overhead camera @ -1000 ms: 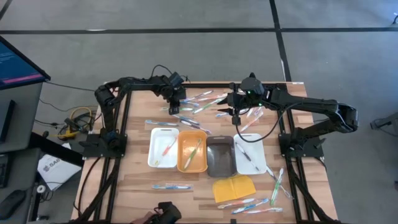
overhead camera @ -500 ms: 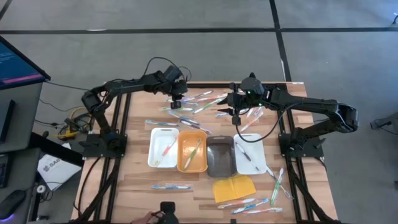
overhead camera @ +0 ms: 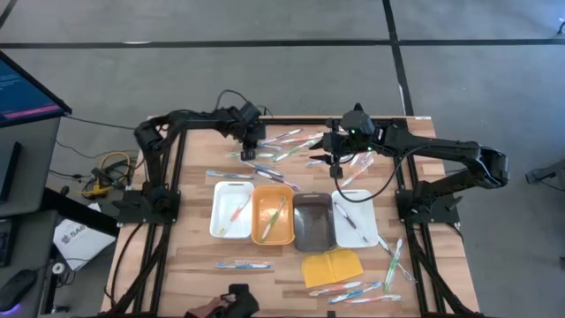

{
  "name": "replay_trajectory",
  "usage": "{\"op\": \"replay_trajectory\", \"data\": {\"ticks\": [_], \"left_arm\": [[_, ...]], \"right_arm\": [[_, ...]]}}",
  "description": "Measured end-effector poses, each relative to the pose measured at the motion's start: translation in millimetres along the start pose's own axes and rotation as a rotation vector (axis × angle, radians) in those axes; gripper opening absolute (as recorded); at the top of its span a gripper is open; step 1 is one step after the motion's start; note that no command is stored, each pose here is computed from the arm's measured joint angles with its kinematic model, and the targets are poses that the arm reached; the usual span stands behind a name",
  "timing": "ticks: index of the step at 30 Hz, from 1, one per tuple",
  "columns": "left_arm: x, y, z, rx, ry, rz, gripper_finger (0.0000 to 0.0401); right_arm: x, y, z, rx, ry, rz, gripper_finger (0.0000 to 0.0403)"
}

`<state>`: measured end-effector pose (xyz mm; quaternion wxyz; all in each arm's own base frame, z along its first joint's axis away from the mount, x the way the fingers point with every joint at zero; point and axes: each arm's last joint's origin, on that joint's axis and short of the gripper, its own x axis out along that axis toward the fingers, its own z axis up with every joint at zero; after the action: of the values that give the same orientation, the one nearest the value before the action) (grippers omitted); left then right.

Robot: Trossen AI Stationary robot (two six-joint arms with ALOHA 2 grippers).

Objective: Pick & Place Toothbrushes
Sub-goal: Put the blue toothbrush into the black bin

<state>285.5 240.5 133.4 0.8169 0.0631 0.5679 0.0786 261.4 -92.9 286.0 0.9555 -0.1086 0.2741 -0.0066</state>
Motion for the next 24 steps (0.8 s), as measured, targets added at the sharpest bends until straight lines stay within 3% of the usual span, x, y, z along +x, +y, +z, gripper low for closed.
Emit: {"op": "replay_trajectory", "data": {"ticks": [7,15,21,24], "left_arm": [[11.2,-0.9,-1.6,-0.001,0.007,-0.028,0.0075],[11.0,-2.7,-4.4,-0.033,0.042,-0.038,0.0013],[-10.0,-9.1,-6.3,-0.087,0.094,-0.038,0.0008],[-37.3,-11.3,5.6,-0.095,0.020,0.011,0.0008]], "right_arm": [[0.0,0.0,-0.3,0.001,0.002,0.001,0.0123],[0.0,0.1,-0.2,0.006,0.002,0.001,0.0123],[0.0,0.1,-0.3,0.009,0.003,0.001,0.0123],[0.0,0.2,-0.4,0.010,0.004,0.002,0.0123]]}}
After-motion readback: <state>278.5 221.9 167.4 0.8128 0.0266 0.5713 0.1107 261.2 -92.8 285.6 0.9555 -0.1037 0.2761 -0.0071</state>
